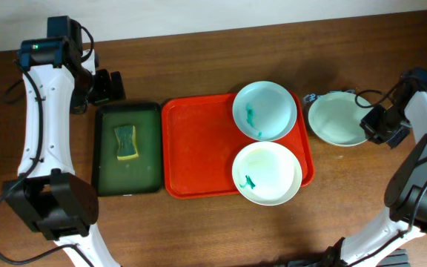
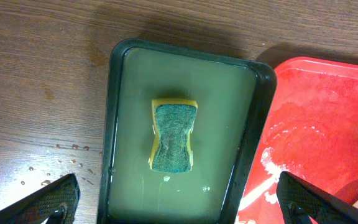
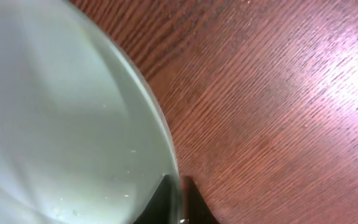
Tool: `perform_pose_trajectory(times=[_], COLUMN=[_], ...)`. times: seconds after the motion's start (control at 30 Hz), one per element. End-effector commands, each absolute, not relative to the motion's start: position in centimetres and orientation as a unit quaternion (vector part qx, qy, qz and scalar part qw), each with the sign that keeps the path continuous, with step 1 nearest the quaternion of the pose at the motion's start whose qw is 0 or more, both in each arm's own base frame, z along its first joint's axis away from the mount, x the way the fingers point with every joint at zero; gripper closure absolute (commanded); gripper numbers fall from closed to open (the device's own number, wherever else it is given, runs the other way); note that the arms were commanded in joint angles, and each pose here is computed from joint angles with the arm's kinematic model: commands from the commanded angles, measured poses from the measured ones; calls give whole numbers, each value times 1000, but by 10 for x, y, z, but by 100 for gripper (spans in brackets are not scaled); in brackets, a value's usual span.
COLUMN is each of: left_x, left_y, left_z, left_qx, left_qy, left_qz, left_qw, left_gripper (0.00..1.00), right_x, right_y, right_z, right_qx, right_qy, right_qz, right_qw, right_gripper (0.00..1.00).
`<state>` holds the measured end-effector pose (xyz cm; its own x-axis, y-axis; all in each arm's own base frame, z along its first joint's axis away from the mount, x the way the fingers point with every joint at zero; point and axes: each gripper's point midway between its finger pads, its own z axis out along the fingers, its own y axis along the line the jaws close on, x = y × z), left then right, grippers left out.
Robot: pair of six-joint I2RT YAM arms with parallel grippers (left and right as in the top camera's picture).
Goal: Clean dirty plates on tray and stack at the side
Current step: 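Place the plate on the table right of the red tray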
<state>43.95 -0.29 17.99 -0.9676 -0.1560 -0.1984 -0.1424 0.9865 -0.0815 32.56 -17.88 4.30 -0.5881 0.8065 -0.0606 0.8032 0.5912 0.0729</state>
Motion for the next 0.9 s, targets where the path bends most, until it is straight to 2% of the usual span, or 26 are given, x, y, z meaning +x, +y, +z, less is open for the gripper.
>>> perform_pose_trajectory(times=[0.0,0.1,0.23,0.33,0.5,0.6,0.73,0.87], left_x=[440,440,440,440,440,451,458,456], left_y=[-4,-4,-4,-5,-5,-5,-5,-6], left_z=[187,187,187,187,187,190,192,192], left_qx=[-74,-74,-75,-73,-73,-73,-72,-71], left_qy=[990,990,990,990,990,987,985,986], left_qz=[-39,-39,-39,-39,-39,-40,-41,-46], left_qw=[112,112,112,112,112,135,149,145], left_gripper=[0,1,1,1,1,1,1,1], right_x=[325,329,344,351,354,347,337,339], right_y=[-173,-162,-129,-61,50,104,134,131], right_z=[41,54,116,145,147,148,148,147], right_qx=[426,396,318,241,101,23,-19,-20], right_qy=[904,916,944,959,979,983,983,985], right_qz=[19,48,58,128,170,175,177,166], right_qw=[33,33,72,79,56,54,45,51], right_gripper=[50,40,32,30,29,24,17,1])
